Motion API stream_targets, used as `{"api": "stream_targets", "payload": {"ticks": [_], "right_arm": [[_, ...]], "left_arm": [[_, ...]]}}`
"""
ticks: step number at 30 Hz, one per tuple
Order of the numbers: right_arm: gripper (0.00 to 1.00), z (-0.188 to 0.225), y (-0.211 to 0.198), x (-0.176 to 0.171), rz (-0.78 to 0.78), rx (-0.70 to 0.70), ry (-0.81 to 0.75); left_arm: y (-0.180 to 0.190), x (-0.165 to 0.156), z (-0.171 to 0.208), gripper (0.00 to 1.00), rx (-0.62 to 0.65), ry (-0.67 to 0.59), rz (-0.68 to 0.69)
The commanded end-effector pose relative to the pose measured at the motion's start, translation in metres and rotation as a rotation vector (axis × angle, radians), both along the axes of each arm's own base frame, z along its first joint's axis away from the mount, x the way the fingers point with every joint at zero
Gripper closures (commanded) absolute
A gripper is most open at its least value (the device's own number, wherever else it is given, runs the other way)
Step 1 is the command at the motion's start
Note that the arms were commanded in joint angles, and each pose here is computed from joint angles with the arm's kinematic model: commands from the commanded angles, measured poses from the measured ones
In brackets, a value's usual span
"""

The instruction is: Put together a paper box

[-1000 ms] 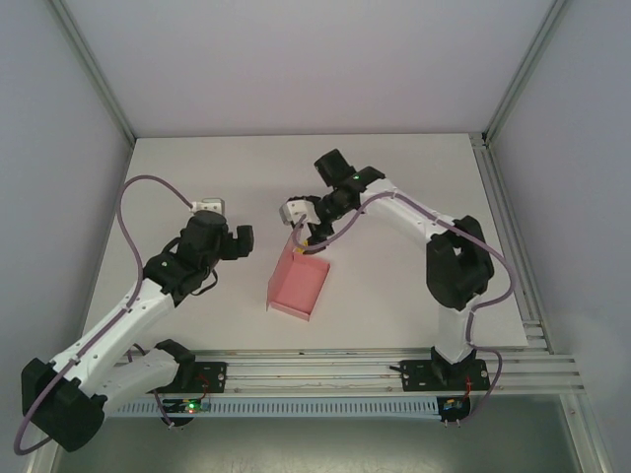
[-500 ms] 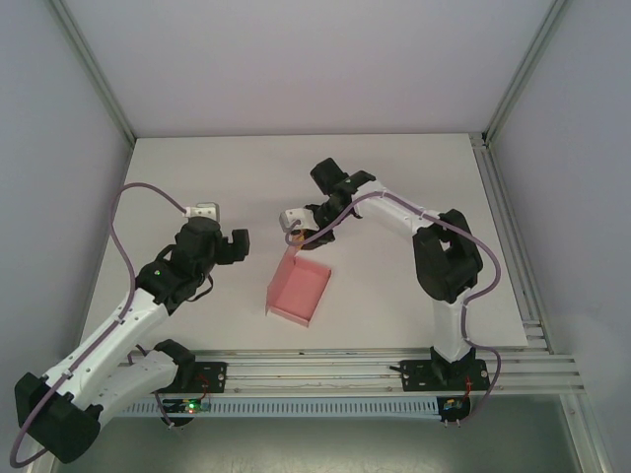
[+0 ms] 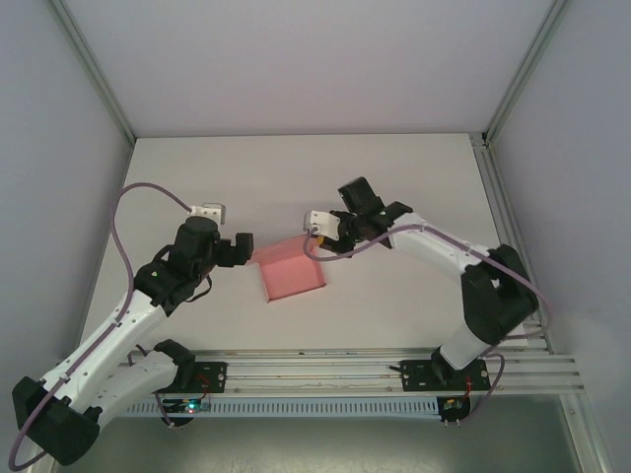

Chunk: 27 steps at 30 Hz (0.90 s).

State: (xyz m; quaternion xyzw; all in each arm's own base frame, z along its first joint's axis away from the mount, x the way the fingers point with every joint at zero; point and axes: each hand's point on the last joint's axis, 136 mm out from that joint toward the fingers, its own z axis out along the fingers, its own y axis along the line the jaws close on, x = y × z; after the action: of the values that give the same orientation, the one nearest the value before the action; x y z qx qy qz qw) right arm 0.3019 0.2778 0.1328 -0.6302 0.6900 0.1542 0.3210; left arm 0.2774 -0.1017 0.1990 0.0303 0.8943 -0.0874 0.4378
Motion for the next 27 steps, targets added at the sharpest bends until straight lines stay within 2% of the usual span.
{"api": "stream_targets", "payload": {"ticks": [1, 5, 9, 11, 15, 20, 23, 25, 27], "right_arm": [[0.95, 0.023, -0.009, 0.010, -0.206, 0.080, 0.023], [0.98, 0.027, -0.024, 0.009, -0.307, 0.061, 0.078], [1.00, 0.012, -0.042, 0.006, -0.328, -0.027, 0.127], [1.00, 0.005, -0.051, 0.005, -0.332, -0.073, 0.125], [1.00, -0.001, -0.056, 0.005, -0.304, -0.067, 0.157], [1.00, -0.008, -0.056, 0.005, -0.265, -0.087, 0.156], [1.00, -0.004, -0.054, 0.008, -0.251, -0.072, 0.150], [1.00, -0.001, -0.052, 0.010, -0.245, -0.059, 0.150], [1.00, 0.000, -0.049, 0.009, -0.224, -0.054, 0.157]], "left_arm": [[0.000, 0.006, 0.013, 0.00, 0.037, -0.023, -0.040], [-0.001, 0.005, 0.010, 0.00, 0.052, -0.009, -0.058], [0.013, 0.006, 0.035, 0.00, 0.084, -0.114, -0.021], [0.010, 0.003, 0.045, 0.00, 0.054, -0.139, -0.054], [-0.020, -0.002, 0.030, 0.00, 0.032, -0.101, -0.245], [-0.070, 0.005, 0.012, 0.00, 0.039, -0.074, -0.566], [-0.083, 0.015, 0.010, 0.05, 0.066, -0.058, -0.645], [-0.086, 0.022, 0.002, 0.15, 0.088, -0.020, -0.667], [-0.091, 0.024, -0.006, 0.16, 0.094, 0.024, -0.704]]}}
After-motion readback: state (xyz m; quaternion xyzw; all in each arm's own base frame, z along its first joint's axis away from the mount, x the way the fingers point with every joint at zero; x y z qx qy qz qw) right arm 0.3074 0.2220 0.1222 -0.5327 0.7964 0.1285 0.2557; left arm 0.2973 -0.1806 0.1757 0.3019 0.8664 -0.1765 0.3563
